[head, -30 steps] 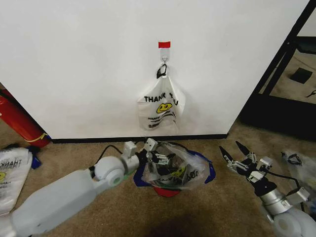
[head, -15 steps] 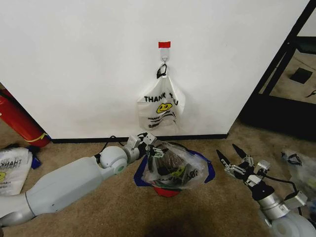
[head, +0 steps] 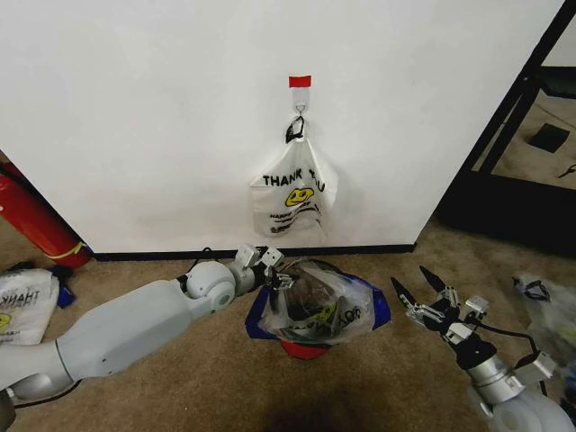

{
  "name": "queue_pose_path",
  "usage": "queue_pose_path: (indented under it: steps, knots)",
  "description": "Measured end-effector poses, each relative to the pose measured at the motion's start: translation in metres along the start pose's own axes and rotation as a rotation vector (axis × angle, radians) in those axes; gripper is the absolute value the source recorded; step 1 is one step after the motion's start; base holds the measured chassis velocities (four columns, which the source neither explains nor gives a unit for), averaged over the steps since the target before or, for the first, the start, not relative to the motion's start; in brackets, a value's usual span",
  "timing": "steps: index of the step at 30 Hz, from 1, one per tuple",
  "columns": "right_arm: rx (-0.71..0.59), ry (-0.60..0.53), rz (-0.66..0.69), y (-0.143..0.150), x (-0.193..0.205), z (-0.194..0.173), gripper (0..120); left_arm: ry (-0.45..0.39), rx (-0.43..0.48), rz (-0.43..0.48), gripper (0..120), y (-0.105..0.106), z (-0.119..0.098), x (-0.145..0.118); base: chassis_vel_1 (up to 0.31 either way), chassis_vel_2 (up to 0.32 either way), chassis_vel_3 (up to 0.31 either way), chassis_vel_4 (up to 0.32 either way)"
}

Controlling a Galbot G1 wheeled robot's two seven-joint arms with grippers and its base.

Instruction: Pick up the garbage bag from the wall and place it over the trash bin.

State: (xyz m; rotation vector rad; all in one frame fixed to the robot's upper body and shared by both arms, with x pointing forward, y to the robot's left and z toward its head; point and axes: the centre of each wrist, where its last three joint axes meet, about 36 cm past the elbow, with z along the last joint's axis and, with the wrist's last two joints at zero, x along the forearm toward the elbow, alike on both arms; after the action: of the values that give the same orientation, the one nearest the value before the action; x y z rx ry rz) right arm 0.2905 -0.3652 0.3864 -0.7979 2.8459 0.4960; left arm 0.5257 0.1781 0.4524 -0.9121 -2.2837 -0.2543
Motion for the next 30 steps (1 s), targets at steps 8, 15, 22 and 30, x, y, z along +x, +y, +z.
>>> queue_pose_path:
  steps: [8, 15, 22, 30]
  knots:
    - [-0.001, 0.004, 0.001, 0.002, 0.002, 0.003, 100, 0.063, 0.068, -0.010, 20, -0.010, -0.012, 0.006, 0.000, 0.000, 0.000, 0.000]
    - [-0.002, 0.009, 0.002, 0.002, 0.002, 0.007, 100, 0.065, 0.125, -0.029, 2, -0.018, -0.019, 0.011, 0.000, 0.000, 0.000, 0.000]
    - [-0.012, 0.011, 0.015, 0.003, 0.007, 0.011, 100, 0.030, 0.299, -0.069, 2, -0.042, -0.018, 0.044, 0.000, 0.000, 0.000, 0.000]
    - [-0.041, -0.021, 0.068, 0.013, 0.004, 0.013, 100, -0.091, 0.610, -0.223, 2, -0.034, 0.012, 0.098, 0.000, 0.000, 0.000, 0.000]
